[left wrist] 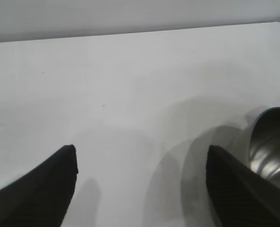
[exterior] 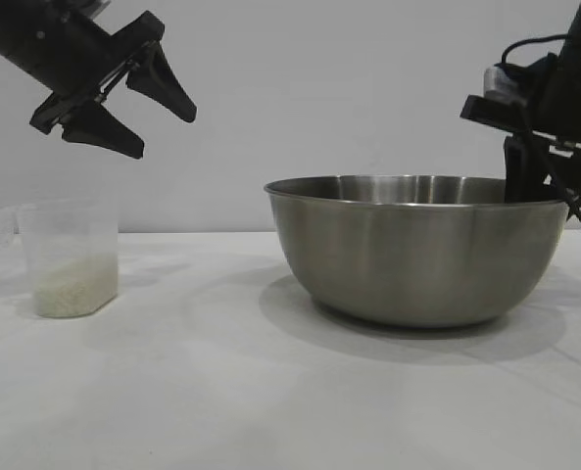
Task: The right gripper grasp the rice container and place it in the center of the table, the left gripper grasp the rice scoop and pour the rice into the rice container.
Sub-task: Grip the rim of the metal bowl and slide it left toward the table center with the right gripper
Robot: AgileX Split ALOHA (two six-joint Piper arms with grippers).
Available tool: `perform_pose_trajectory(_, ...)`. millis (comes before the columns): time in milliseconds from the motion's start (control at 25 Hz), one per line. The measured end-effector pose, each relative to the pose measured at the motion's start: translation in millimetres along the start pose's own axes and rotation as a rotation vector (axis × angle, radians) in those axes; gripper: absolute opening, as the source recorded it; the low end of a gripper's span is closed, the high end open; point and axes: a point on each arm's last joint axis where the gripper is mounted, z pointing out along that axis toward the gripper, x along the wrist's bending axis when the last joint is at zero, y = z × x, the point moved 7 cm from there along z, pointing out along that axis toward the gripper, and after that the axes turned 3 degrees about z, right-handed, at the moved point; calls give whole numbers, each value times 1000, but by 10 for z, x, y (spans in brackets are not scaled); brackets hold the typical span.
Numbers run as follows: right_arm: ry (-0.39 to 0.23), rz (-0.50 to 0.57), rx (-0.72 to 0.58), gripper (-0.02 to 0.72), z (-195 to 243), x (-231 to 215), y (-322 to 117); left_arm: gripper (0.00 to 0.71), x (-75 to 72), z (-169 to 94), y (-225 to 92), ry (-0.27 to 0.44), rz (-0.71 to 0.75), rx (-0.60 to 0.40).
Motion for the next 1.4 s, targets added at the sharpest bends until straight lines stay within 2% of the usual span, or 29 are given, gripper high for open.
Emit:
perform_pose_trajectory(160, 1, -26, 12, 0, 29, 92, -31, 526, -1, 0, 0, 0, 0, 0)
perform_pose_trajectory(440, -2, -141, 51, 0, 164, 485, -190, 526, 0, 0, -2, 0, 2, 1)
perform_pose_trajectory(880, 27, -158, 46, 0, 240, 681, -232, 526, -6, 0, -3, -4, 2, 2)
perform_pose_trajectory(920, 31, -156, 46, 51, 241, 694, -235, 526, -6, 0, -3, -4, 2, 2)
perform_pose_trajectory(960, 36, -154, 42, 51, 244, 710, -231, 526, -6, 0, -3, -4, 2, 2)
perform_pose_trajectory(1040, 36, -152, 28, 134, 245, 713, -209, 526, -6, 0, -3, -4, 2, 2)
perform_pose_trajectory(1280, 36, -149, -2, 432, 240, 710, -157, 526, -12, 0, -4, -8, 2, 3)
perform_pose_trajectory(1400, 30, -164, -24, 545, 158, 720, -136, 526, -12, 0, -4, -8, 2, 3)
